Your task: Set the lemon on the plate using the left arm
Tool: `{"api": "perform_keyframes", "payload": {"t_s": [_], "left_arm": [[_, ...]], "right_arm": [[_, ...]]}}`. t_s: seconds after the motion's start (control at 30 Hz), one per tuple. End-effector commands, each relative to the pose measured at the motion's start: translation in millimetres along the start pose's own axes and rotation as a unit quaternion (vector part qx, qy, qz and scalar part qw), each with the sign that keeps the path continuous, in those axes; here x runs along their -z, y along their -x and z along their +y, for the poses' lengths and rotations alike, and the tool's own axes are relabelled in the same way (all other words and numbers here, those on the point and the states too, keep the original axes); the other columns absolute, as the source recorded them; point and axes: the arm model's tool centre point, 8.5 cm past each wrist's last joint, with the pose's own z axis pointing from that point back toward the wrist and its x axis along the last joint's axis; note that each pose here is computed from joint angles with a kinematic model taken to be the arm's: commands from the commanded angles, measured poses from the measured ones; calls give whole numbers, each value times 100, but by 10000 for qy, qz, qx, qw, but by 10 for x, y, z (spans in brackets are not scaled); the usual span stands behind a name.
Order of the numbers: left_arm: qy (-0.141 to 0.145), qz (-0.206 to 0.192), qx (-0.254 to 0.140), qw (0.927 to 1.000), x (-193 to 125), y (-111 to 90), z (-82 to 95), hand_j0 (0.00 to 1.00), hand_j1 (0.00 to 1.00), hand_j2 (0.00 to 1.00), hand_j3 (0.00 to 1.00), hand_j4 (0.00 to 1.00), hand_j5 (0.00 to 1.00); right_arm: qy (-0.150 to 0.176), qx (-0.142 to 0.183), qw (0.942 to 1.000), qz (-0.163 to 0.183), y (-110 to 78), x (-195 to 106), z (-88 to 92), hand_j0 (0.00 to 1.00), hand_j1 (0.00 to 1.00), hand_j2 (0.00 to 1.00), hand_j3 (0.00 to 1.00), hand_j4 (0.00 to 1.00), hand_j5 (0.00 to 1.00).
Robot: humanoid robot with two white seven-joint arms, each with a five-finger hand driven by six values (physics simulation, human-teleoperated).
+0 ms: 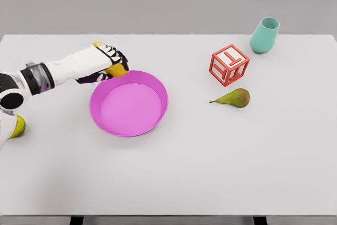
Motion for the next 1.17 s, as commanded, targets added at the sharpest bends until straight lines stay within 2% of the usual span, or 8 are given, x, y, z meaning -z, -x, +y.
{"api": "perform_keyframes", "payload": {"t_s": [0.0, 0.2, 0.43, 0.67, 0.7, 0.73, 0.93, 1.13], "left_arm": [[-141, -103, 132, 9998, -5, -93, 109, 44, 44, 44, 44, 44, 44], [-240, -228, 185, 9993, -55, -263, 56, 45, 45, 45, 45, 45, 45], [-233, -274, 187, 9992, -66, -318, 16, 66, 66, 66, 66, 66, 66], [-291, -271, 218, 9990, -113, -349, 24, 74, 74, 74, 74, 74, 74], [-296, -282, 227, 9989, -118, -357, 29, 78, 78, 78, 78, 78, 78], [-313, -263, 263, 9988, -138, -349, 56, 96, 96, 96, 96, 96, 96], [-788, -343, -263, 9960, -1079, -65, 479, 100, 100, 100, 100, 100, 100], [-617, -211, -371, 9972, -1166, 16, 384, 100, 100, 100, 100, 100, 100]], "right_arm": [[-2, -3, 10000, 5, 3, 0, 2, 100, 100, 100, 100, 100, 100], [-1, -4, 10000, -2, -2, 0, 0, 100, 100, 100, 100, 100, 100], [-2, -3, 10000, 5, 3, 0, 2, 100, 100, 100, 100, 100, 100], [-3, -3, 10000, 5, 4, 0, 2, 100, 100, 100, 100, 100, 100], [-1, -4, 10000, -2, -2, 0, 0, 100, 100, 100, 100, 100, 100], [-1, -4, 10000, -2, -2, 0, 0, 100, 100, 100, 100, 100, 100], [-3, -3, 10000, 5, 4, 0, 2, 100, 100, 100, 100, 100, 100], [-1, -4, 10000, -2, -2, 0, 0, 100, 100, 100, 100, 100, 100]]}}
